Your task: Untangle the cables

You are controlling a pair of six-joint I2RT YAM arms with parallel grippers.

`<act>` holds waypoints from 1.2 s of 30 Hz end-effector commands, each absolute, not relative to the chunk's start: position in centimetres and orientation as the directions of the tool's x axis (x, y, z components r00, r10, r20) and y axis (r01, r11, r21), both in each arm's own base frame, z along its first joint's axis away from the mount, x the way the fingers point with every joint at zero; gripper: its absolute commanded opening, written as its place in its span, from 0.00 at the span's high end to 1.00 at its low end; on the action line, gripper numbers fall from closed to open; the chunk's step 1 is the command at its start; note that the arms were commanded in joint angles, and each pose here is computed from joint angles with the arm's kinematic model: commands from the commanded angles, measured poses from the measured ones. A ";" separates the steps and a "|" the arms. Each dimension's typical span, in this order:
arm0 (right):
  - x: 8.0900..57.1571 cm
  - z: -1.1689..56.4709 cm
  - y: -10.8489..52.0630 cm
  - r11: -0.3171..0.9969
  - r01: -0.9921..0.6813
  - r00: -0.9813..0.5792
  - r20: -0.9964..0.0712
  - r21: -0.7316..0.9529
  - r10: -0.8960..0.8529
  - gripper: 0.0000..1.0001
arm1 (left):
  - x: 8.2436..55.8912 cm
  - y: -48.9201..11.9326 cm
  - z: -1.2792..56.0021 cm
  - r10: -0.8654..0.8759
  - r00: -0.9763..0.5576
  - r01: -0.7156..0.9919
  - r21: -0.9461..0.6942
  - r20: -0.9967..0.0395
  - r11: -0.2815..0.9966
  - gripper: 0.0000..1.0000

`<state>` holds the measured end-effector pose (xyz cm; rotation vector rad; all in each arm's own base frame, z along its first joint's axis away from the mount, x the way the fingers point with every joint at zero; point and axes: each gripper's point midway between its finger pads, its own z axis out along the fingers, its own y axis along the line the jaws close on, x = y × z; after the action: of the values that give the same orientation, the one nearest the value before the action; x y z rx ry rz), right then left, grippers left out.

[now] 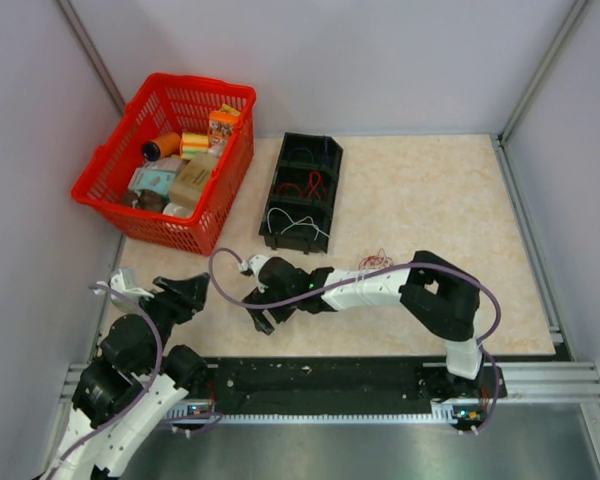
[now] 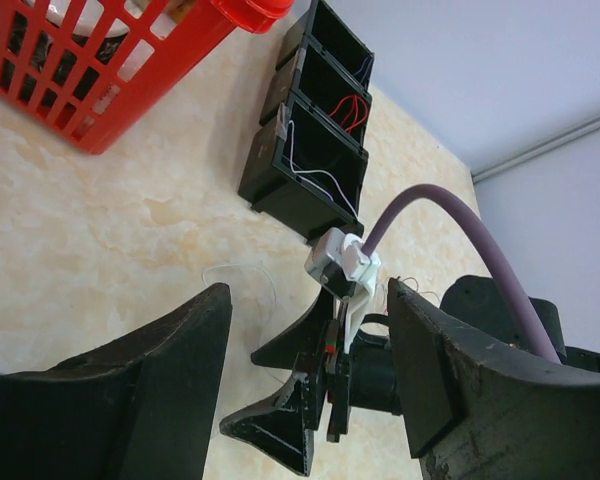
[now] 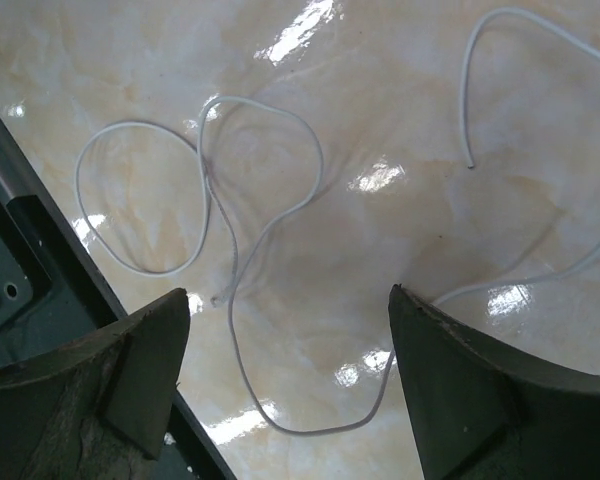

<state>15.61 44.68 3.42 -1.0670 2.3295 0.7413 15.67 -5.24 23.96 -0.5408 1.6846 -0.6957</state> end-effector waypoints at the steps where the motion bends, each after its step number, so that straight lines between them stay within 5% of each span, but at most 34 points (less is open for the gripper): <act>1: 14.9 4.4 46.5 0.448 -0.863 -0.480 -0.659 0.235 -0.579 0.21 | 15.2 -4.0 25.2 -0.695 -0.153 0.026 -0.706 -0.703 0.708 0.32; 10: 15.3 2.9 46.7 0.446 -0.893 -0.362 -0.694 0.066 -0.622 0.39 | 14.8 -3.1 24.7 -0.722 -0.134 -0.013 -0.728 -0.678 0.686 0.33; 17: 14.3 1.4 46.1 0.426 -0.904 -0.308 -0.626 -0.043 -0.716 0.44 | 14.9 -2.7 24.4 -0.731 -0.126 -0.041 -0.733 -0.670 0.679 0.32; 26: 15.2 -0.2 42.6 0.508 -0.840 -0.329 -0.567 -0.188 -0.755 0.97 | 14.9 -2.7 24.0 -0.729 -0.134 -0.061 -0.729 -0.671 0.682 0.30; 28: 16.4 1.7 42.0 0.561 -0.798 -0.331 -0.618 -0.219 -0.713 1.00 | 15.1 -3.0 23.7 -0.726 -0.149 -0.062 -0.726 -0.671 0.685 0.28; 36: 19.8 12.7 41.1 0.668 -0.733 -0.452 -0.824 0.126 -0.341 1.00 | 16.4 -4.9 21.5 -0.696 -0.237 -0.095 -0.697 -0.678 0.711 0.23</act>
<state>16.44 40.30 3.79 -1.1241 2.1438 0.3196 15.62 -3.73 21.83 -0.6368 1.7242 -0.6073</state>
